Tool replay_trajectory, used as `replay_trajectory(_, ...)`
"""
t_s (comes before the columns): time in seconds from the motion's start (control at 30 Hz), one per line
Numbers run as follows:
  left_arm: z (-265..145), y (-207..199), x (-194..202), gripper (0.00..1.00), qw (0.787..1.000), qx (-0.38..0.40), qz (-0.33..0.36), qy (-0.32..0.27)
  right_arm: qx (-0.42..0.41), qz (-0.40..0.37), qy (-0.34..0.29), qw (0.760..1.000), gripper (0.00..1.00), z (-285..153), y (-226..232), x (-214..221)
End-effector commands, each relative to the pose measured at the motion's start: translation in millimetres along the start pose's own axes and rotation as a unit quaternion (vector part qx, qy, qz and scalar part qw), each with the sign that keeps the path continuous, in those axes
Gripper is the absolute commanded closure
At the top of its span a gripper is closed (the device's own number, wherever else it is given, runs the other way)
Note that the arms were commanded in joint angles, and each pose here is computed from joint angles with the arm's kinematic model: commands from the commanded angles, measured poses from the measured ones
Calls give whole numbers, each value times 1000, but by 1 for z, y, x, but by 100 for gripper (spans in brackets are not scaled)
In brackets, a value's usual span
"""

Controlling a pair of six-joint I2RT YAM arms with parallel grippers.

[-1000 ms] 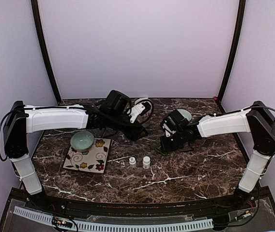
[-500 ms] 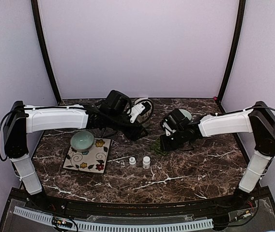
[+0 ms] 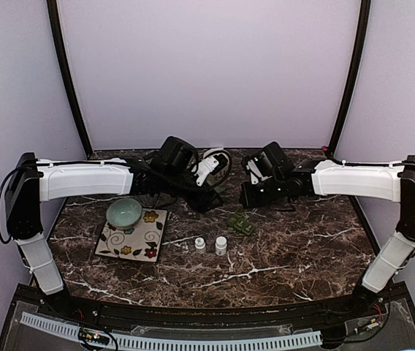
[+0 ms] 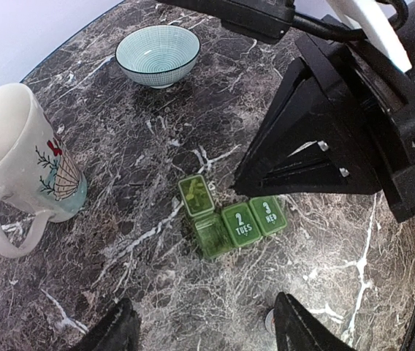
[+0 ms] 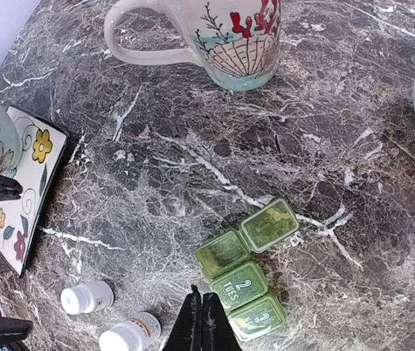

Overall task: Sort the pills into containers
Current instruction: Adjust the pill container at the center of the board.

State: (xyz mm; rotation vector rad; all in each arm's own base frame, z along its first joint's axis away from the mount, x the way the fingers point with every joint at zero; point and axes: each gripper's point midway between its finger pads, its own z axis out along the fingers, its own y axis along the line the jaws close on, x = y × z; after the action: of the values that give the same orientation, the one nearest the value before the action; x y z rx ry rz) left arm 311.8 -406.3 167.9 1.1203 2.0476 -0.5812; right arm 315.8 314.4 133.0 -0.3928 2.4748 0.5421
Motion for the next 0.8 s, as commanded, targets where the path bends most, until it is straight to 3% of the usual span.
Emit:
replay_trajectory(0.0,-9,4,-6,35,1000,-5,-6,-6,16,4,28,999,100,6,-11,28)
replay_trajectory(0.33,-8,4,1,35,1000,-8,-11,2,25,19,92,995,100,43,-32,93)
replay_trajectory(0.77,-14,8,-4,35,1000,-20,-8,-6,20,-7,15,1000,100,1,-11,28)
